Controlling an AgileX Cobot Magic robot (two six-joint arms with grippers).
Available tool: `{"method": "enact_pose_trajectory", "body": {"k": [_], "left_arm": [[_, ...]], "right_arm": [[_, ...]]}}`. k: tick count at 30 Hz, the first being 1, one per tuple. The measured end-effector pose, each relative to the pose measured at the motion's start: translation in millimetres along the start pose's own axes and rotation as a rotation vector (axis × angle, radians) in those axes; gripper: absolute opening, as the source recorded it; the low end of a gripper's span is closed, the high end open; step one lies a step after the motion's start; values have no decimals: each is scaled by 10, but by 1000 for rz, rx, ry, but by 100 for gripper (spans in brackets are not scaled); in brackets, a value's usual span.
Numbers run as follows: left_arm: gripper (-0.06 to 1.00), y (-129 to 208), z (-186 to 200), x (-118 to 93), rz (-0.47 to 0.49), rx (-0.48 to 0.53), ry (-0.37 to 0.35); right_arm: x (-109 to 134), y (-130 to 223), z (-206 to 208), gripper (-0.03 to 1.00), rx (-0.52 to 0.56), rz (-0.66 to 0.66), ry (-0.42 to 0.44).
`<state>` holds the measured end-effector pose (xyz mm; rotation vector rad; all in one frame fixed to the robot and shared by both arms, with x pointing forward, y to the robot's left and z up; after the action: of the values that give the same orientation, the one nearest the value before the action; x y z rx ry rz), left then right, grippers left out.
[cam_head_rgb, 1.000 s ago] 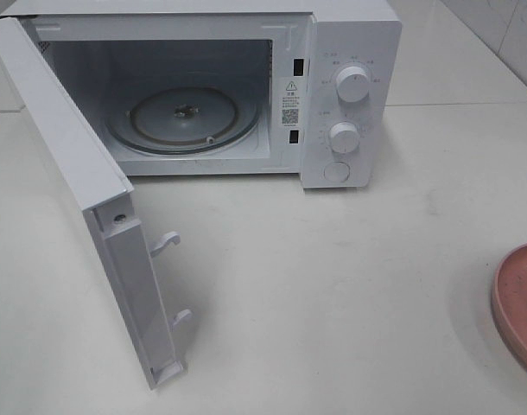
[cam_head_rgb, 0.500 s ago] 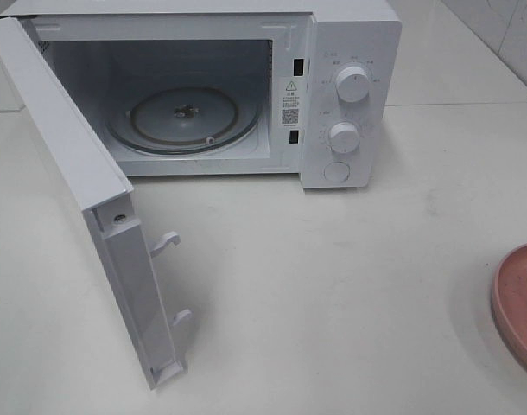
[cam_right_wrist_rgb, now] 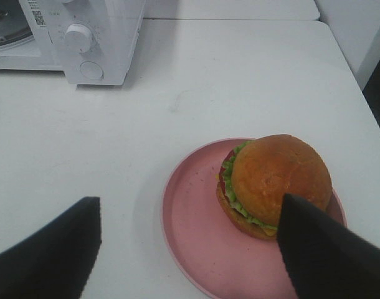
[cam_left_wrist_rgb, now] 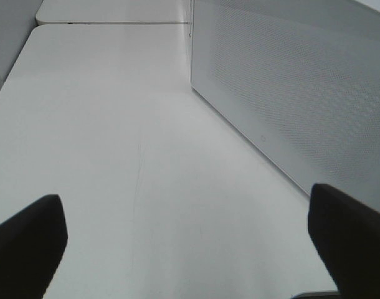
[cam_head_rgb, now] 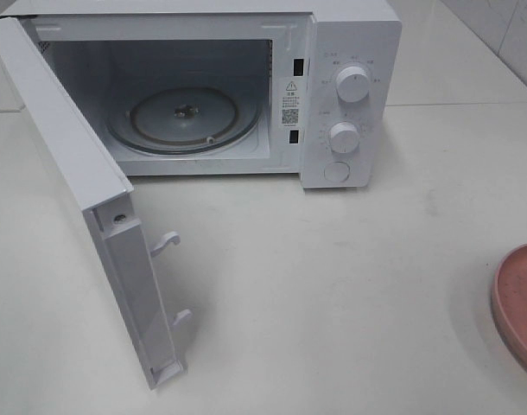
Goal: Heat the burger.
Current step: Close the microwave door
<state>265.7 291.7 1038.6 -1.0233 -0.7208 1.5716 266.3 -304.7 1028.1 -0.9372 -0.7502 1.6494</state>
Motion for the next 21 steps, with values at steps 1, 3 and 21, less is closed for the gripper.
{"method": "enact_pose_trajectory", "body": {"k": [1,3,21], "left_arm": [[98,0,0,0,0,0,0],[98,0,0,0,0,0,0],[82,-259,-276,-93,48,88,18]], "right_arm": [[0,0,0,76,0,0,0],[0,0,0,76,0,0,0],[0,0,0,76,0,0,0]]}}
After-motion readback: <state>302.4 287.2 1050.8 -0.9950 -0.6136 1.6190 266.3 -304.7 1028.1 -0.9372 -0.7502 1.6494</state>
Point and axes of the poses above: a point on each arm's last joint axis where the gripper is mounted, z pointing back along that axis away from the gripper, x along the wrist's bending axis when the last joint is at zero, y = z × x, the point moved 4 cm from there along -z, pointing out along that axis toward the gripper, and after that the axes turned 14 degrees about z, right-handed, at the moved point
